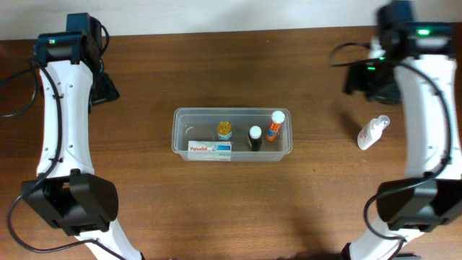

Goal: Pack container
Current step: 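Move the right gripper to the white spray bottle and lower, then close the right gripper on the white spray bottle and lift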

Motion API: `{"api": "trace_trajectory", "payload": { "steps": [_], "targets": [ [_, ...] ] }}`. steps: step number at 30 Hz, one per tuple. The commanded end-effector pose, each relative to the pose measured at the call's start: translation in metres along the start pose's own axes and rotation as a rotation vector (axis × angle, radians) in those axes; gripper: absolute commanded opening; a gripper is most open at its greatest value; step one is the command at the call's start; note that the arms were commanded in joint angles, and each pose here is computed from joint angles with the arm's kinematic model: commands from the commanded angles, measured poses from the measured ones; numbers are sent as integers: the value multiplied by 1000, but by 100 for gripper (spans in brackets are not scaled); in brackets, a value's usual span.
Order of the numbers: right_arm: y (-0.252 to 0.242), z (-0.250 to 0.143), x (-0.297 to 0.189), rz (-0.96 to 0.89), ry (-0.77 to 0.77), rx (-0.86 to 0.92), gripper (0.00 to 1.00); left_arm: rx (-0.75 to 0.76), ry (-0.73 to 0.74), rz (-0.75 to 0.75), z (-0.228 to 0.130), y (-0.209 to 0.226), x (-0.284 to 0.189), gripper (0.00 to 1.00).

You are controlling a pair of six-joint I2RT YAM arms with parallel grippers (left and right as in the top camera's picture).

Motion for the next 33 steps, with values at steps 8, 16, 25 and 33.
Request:
{"api": "trace_trajectory", "payload": {
  "steps": [8,16,25,33],
  "targets": [
    [-61,8,17,-50,37,81,78,-11,-11,12,0,3,-3,99],
    [-61,6,52,-56,77,-24,84,-11,-11,12,0,3,-3,100],
    [-64,-9,107,-63,136,-71,94,-11,-11,12,0,3,-3,99],
    [-67,-21,141,-63,161,-129,91,-11,-11,12,0,3,-3,99]
  ]
}}
Point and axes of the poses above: each gripper's point midway between its finger pads, its own x axis out along the fingers, its own y axis along the line the jaws close on, z = x × y, the point moved 8 cm from there along -x, back along the fingers, and after that the axes turned 7 degrees about x, right-handed, at the moved point
